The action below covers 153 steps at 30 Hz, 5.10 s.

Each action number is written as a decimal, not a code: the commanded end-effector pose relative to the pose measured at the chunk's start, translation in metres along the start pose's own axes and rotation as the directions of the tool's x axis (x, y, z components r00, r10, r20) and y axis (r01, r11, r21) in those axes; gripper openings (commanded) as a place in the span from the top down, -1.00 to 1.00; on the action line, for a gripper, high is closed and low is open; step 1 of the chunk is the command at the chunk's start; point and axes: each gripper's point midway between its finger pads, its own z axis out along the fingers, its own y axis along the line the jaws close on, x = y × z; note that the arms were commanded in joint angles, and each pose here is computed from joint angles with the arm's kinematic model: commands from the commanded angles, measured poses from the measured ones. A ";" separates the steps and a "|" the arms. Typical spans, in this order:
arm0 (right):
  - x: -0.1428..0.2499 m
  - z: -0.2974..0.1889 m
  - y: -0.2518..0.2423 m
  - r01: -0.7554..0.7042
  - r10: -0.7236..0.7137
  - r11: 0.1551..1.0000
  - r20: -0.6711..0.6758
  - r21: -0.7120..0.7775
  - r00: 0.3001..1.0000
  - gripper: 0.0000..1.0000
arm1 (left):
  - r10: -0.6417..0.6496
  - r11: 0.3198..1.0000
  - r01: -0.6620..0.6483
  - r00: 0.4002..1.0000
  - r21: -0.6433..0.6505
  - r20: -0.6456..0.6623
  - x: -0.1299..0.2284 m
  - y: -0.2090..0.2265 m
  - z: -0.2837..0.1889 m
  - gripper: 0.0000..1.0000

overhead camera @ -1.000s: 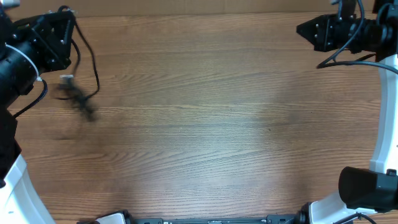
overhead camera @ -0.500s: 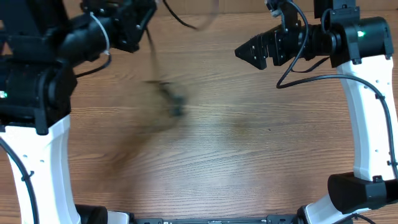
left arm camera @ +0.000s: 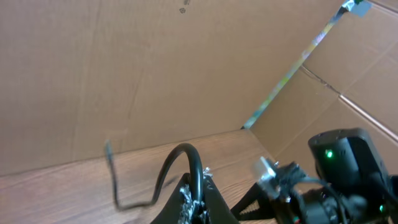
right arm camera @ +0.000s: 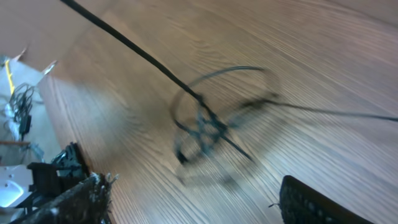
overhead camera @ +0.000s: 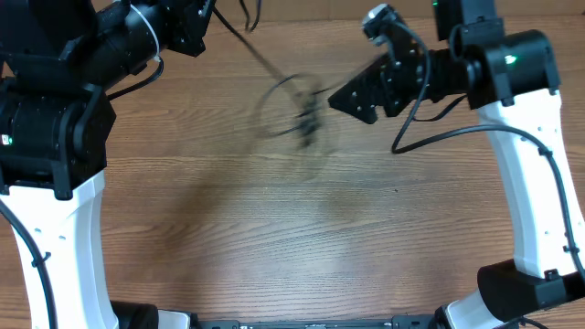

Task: Untangle cables

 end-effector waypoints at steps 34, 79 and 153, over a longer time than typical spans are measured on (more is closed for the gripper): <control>-0.006 0.100 0.058 0.341 -0.342 0.940 -0.093 -0.028 0.935 -0.63 | -0.089 0.990 0.064 0.975 0.123 0.204 -0.047 -0.059 -0.062 0.91; 0.020 0.160 0.093 0.427 -0.459 0.876 -0.123 -0.223 0.880 0.11 | -0.066 0.984 0.023 0.969 0.179 0.240 -0.054 -0.081 -0.083 0.92; -0.029 0.088 0.060 0.536 -0.523 0.832 0.120 -0.142 0.844 -0.81 | -0.109 0.888 0.077 0.993 0.454 0.044 -0.041 -0.106 -0.106 0.92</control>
